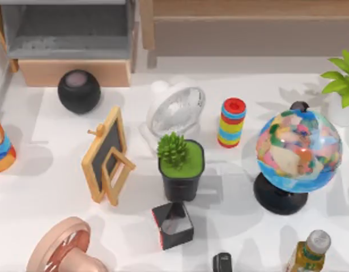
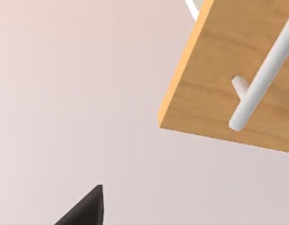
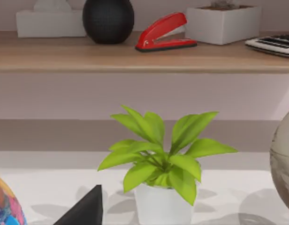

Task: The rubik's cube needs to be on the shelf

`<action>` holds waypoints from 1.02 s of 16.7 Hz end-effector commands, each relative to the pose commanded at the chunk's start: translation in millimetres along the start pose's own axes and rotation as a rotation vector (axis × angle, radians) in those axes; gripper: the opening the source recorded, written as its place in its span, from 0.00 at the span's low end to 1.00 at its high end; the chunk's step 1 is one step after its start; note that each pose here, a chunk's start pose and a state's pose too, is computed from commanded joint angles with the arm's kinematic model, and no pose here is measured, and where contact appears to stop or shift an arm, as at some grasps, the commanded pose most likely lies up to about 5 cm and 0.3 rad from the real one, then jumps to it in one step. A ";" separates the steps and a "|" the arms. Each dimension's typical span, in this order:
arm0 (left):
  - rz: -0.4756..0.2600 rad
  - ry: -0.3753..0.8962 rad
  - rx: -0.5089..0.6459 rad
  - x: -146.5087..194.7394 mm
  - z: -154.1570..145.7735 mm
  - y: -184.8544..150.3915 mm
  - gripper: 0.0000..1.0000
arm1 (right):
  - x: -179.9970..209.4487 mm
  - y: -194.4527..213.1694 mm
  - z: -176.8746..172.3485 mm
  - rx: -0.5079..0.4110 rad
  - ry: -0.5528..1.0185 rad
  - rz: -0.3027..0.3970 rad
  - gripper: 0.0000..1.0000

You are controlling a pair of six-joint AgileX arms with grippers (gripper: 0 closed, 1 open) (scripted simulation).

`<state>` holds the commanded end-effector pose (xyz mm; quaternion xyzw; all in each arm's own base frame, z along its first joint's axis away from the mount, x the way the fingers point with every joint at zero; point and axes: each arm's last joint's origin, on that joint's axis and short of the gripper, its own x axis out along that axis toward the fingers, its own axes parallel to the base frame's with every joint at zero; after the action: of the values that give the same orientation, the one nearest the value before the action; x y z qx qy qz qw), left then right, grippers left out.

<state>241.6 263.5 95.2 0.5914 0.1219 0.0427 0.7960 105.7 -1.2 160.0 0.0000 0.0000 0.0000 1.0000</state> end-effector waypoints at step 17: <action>-0.566 0.428 -0.816 147.7 57.3 167.9 1.00 | 0.0 0.0 0.0 0.000 0.000 0.000 1.00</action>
<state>411.2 291.4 249.3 0.1561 0.4094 -0.0101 0.8988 105.7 -1.2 160.0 0.0000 0.0000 0.0000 1.0000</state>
